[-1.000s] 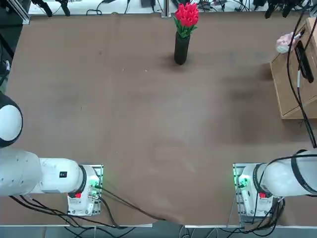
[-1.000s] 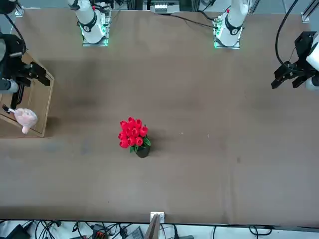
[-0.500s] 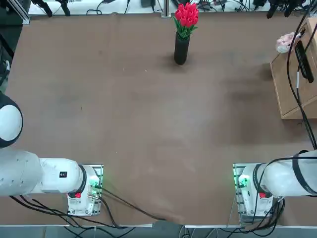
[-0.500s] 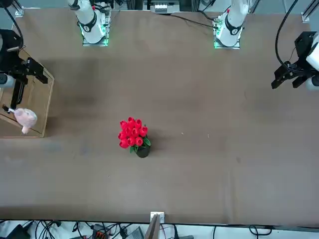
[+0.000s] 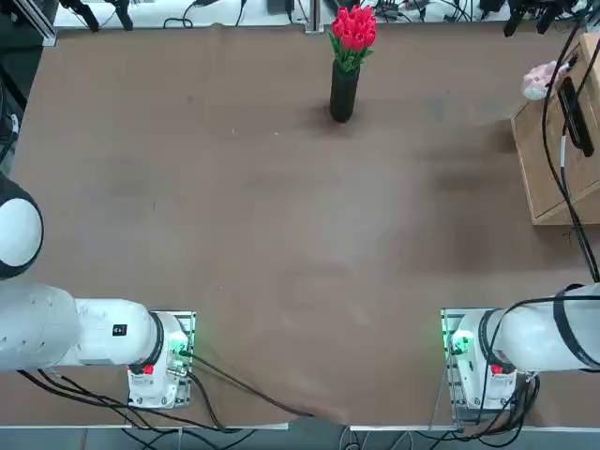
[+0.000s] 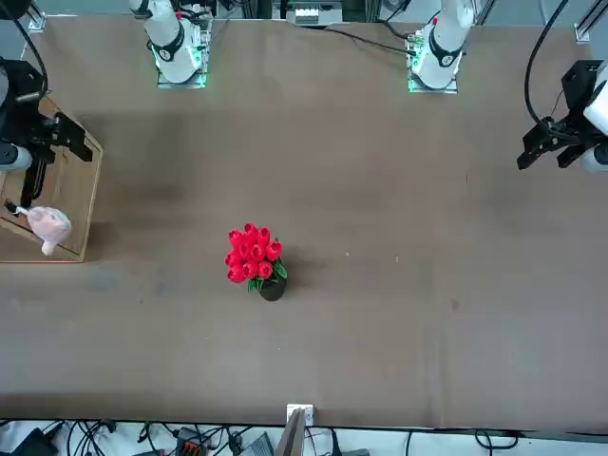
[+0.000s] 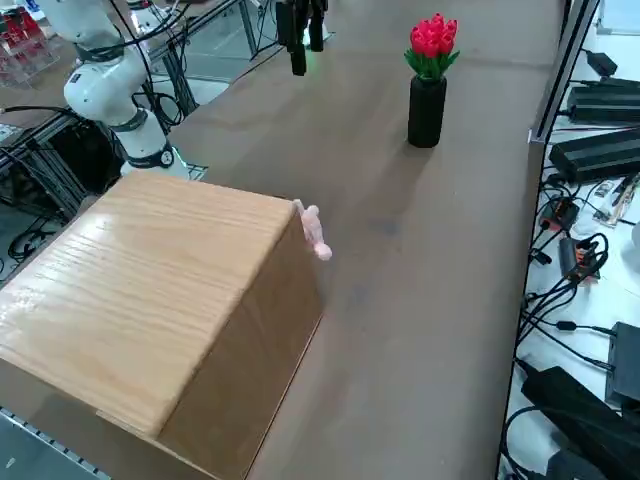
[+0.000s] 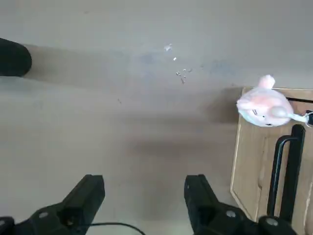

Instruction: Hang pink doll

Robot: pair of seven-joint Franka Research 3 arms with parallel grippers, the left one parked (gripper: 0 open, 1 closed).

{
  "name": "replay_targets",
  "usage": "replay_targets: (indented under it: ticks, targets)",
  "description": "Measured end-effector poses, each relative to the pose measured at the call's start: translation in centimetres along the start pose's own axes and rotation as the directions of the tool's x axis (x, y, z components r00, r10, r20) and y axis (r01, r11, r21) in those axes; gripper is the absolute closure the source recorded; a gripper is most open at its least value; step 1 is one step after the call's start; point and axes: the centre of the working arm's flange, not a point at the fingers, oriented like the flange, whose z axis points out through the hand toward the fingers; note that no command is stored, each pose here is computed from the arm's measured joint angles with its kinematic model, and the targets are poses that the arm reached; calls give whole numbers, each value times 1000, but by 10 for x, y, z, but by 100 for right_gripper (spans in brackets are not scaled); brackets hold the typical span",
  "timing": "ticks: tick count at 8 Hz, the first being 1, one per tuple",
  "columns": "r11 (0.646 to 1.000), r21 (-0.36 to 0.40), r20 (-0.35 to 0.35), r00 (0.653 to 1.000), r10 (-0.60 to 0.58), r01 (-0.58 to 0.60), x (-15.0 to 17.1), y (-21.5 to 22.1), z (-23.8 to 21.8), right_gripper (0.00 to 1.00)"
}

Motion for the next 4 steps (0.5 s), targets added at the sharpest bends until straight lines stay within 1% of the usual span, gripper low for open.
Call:
replay_targets:
  ticks: [2, 4]
  targets:
    - [1000, 1, 7, 1000, 21, -21, -3, 14, -1, 0]
    - [1000, -1, 8, 1000, 7, -7, -3, 6, -1, 0]
